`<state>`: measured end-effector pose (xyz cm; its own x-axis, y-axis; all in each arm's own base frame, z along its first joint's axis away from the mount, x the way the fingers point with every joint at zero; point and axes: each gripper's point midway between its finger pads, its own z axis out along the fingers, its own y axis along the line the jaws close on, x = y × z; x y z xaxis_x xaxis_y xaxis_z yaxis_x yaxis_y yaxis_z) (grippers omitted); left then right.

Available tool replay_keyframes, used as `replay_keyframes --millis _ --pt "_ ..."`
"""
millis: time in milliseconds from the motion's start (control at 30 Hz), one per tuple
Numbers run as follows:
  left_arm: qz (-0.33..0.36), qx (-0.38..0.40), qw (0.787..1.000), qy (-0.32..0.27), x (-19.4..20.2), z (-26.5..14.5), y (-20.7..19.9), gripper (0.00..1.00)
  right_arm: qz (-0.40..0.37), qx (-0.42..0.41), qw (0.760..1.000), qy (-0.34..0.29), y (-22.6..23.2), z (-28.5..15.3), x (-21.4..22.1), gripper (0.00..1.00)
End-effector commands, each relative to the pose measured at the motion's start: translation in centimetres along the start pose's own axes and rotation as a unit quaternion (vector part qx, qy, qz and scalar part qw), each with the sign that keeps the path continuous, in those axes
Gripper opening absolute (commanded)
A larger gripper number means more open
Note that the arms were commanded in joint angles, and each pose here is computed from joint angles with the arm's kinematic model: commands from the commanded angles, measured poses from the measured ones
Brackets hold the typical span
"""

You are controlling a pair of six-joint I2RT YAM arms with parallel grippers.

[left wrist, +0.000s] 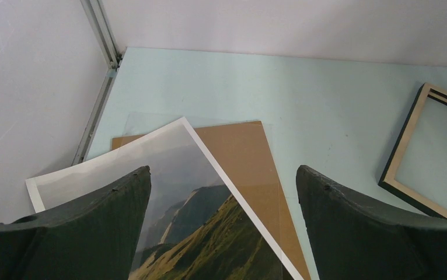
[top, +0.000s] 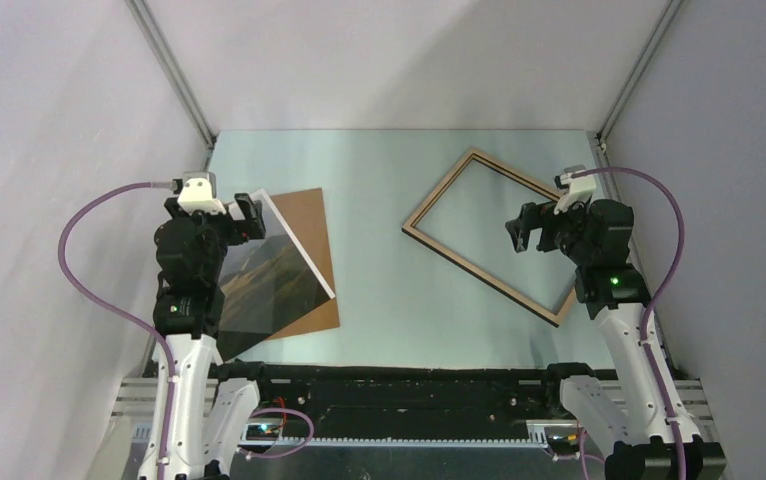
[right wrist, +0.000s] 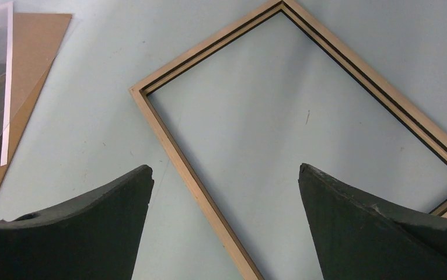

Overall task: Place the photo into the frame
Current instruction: Move the photo frame to the center of the board.

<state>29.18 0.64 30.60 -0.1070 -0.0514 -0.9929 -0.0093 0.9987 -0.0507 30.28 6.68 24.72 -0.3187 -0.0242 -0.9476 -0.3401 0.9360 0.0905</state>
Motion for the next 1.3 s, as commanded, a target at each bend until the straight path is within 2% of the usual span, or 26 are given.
replay_keyframes --millis 0,367,600,733,833,867,900,1000,1033,1067,1100,1133,1167,1267 --pt "0.003 -0.007 1.000 -0.019 -1.0 -0.2 0.2 0.98 -0.016 -0.012 0.999 -0.028 0.5 -0.1 -1.5 1.00" --pt "0.004 -0.021 1.000 -0.012 -0.5 0.0 0.7 0.98 -0.029 -0.034 0.999 -0.026 1.9 0.5 -1.5 1.00" --pt "0.013 -0.090 0.996 0.019 1.2 0.5 3.4 0.98 -0.069 -0.065 0.995 0.005 5.5 3.4 -2.3 1.00" --pt "0.023 -0.109 0.992 0.067 3.8 1.2 4.3 0.98 -0.098 -0.105 0.989 0.027 10.2 6.4 -3.0 1.00" --pt "0.021 -0.120 0.984 0.131 6.7 1.8 5.3 0.98 -0.124 -0.143 0.980 0.068 14.8 9.4 -1.0 1.00" --pt "0.019 -0.121 0.982 0.141 6.9 1.9 5.5 0.98 -0.124 -0.151 0.979 0.065 15.9 10.0 -1.6 1.00" --pt "0.015 -0.124 0.978 0.170 8.2 2.1 6.0 0.98 -0.128 -0.170 0.973 0.089 17.7 11.2 0.1 1.00" --pt "0.004 -0.130 0.967 0.217 9.7 2.6 7.0 0.98 -0.106 -0.217 0.965 0.103 21.9 13.0 0.2 1.00" --pt "0.006 -0.133 0.960 0.245 10.9 2.7 7.7 0.98 -0.099 -0.233 0.959 0.124 23.0 14.2 1.7 1.00" --pt "0.005 -0.134 0.959 0.251 11.1 2.8 8.1 0.98 -0.086 -0.253 0.956 0.120 24.5 14.4 0.9 1.00" --pt "0.000 -0.137 0.953 0.269 12.0 3.0 8.8 0.98 -0.075 -0.257 0.953 0.143 25.1 15.5 2.6 1.00" --pt "-0.003 -0.138 0.950 0.281 12.5 3.4 9.2 0.98 -0.069 -0.273 0.949 0.140 26.5 15.8 1.9 1.00" --pt "-0.006 -0.145 0.946 0.290 12.8 3.2 9.9 0.98 -0.059 -0.274 0.946 0.165 27.0 16.8 3.6 1.00" --pt "-0.005 -0.151 0.935 0.320 13.9 3.7 11.1 0.98 -0.045 -0.289 0.936 0.199 29.2 18.7 4.9 1.00"
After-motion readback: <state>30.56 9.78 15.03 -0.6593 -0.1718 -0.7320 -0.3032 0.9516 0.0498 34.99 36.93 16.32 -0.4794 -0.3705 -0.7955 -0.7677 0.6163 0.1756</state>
